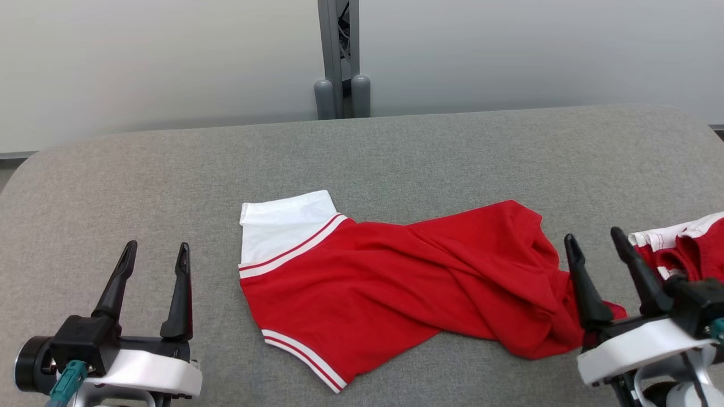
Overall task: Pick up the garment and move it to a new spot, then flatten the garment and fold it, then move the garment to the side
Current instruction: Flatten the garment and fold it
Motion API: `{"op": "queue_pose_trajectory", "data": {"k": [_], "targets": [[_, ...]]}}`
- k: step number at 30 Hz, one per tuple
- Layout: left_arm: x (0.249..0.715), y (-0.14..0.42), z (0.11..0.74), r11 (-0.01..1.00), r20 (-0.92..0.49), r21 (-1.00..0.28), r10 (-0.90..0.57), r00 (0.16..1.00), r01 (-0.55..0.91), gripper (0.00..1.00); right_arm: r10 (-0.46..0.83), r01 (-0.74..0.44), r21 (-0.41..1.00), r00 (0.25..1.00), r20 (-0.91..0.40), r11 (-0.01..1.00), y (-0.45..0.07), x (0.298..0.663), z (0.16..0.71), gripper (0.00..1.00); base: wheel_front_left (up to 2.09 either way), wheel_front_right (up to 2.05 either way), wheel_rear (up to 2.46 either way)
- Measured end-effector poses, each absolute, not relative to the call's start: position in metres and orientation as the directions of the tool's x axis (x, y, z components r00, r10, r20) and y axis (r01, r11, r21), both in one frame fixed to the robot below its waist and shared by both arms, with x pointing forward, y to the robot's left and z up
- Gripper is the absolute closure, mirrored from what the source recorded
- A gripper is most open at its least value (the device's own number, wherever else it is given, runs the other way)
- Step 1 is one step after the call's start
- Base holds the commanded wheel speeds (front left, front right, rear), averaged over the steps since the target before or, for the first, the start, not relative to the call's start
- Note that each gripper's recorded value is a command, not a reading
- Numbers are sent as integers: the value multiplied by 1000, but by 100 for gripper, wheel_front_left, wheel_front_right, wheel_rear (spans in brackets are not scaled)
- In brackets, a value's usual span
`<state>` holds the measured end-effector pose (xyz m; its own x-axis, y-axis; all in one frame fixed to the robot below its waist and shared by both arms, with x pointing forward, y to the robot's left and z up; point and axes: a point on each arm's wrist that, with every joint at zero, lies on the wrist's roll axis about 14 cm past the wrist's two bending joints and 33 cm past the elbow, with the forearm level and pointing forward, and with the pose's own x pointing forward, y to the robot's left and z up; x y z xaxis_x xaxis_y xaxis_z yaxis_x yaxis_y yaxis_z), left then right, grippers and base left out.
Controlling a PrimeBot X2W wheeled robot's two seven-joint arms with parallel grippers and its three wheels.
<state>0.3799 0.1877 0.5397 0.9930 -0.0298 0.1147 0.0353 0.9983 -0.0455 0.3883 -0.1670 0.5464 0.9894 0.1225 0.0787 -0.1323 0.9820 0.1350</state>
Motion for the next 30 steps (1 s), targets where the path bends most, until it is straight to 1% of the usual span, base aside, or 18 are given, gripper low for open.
{"op": "queue_pose_trajectory", "data": {"k": [3, 7, 14, 24, 30], "targets": [[375, 188, 538, 999, 109, -41, -26, 994, 31, 0, 145, -146, 143, 989, 19, 979, -158, 380, 527, 0, 0, 0, 0], [370, 187, 537, 999, 106, -38, -27, 994, 31, 0, 144, -138, 161, 989, -27, 977, -156, 369, 513, 0, 0, 0, 0], [364, 184, 533, 999, 90, -34, -33, 995, 36, 0, 130, -122, 174, 991, -36, 977, -159, 363, 509, 0, 0, 0, 0], [364, 183, 533, 999, 84, -34, -37, 996, 40, 0, 133, -122, 198, 990, -44, 973, -158, 365, 508, 0, 0, 0, 0], [367, 181, 531, 998, 80, -36, -40, 996, 43, 0, 133, -98, 195, 975, -176, 976, -169, 377, 481, 0, 0, 0, 0]]}}
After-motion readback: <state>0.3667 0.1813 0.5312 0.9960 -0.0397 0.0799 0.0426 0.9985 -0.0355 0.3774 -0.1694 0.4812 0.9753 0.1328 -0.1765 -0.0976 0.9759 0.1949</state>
